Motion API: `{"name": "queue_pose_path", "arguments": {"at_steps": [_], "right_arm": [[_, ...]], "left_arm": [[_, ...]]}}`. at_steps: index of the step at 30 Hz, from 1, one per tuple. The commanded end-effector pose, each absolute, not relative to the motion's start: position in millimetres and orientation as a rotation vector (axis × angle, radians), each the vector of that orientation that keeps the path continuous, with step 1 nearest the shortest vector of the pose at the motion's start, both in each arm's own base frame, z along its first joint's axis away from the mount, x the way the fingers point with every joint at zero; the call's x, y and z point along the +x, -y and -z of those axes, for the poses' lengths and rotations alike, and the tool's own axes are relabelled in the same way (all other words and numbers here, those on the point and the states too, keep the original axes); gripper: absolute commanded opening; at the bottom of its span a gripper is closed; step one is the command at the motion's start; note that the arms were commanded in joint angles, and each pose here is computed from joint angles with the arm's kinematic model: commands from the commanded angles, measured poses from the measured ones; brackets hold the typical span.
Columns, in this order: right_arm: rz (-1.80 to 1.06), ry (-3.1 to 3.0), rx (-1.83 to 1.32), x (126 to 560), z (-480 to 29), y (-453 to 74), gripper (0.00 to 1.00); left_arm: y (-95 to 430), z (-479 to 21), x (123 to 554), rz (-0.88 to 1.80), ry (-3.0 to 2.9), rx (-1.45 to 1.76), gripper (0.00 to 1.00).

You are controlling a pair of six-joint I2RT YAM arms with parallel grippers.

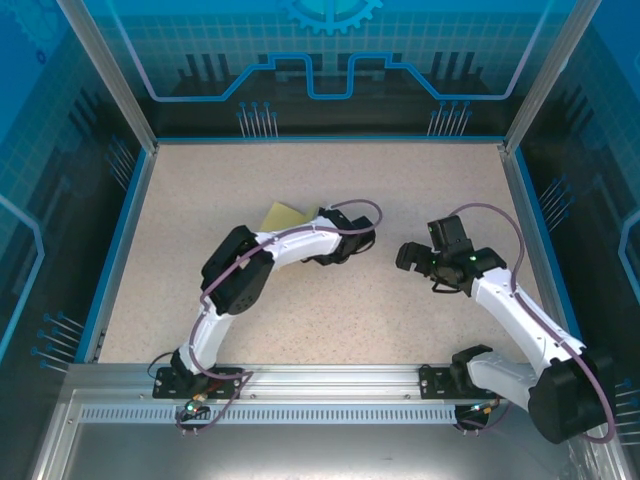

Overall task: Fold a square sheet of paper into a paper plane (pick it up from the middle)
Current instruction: Turn over the paper at the center of the table.

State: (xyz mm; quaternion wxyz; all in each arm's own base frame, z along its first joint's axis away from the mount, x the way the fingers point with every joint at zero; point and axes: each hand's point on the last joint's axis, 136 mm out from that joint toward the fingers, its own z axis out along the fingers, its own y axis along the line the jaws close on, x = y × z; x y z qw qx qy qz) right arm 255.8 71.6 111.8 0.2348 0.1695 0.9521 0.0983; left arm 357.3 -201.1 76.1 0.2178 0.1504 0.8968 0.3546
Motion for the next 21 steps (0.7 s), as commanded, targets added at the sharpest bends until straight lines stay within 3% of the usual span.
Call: {"name": "queue_pose_path", "arguments": {"at_steps": [1,11,21], "right_arm": [[-0.188,-2.621,0.583,248,-107,-52,0.99],[-0.151,-2.614,0.672,243,-106,-37,0.99],[-0.185,-2.616,0.682,245,-104,-39,0.99]], "left_arm": [[213,-71,356,-1.044,-2.434,0.466,0.03],[248,-36,337,-1.031,-2.437,0.565,0.03],[251,-25,328,-1.025,-2.46,0.579,0.04]]}}
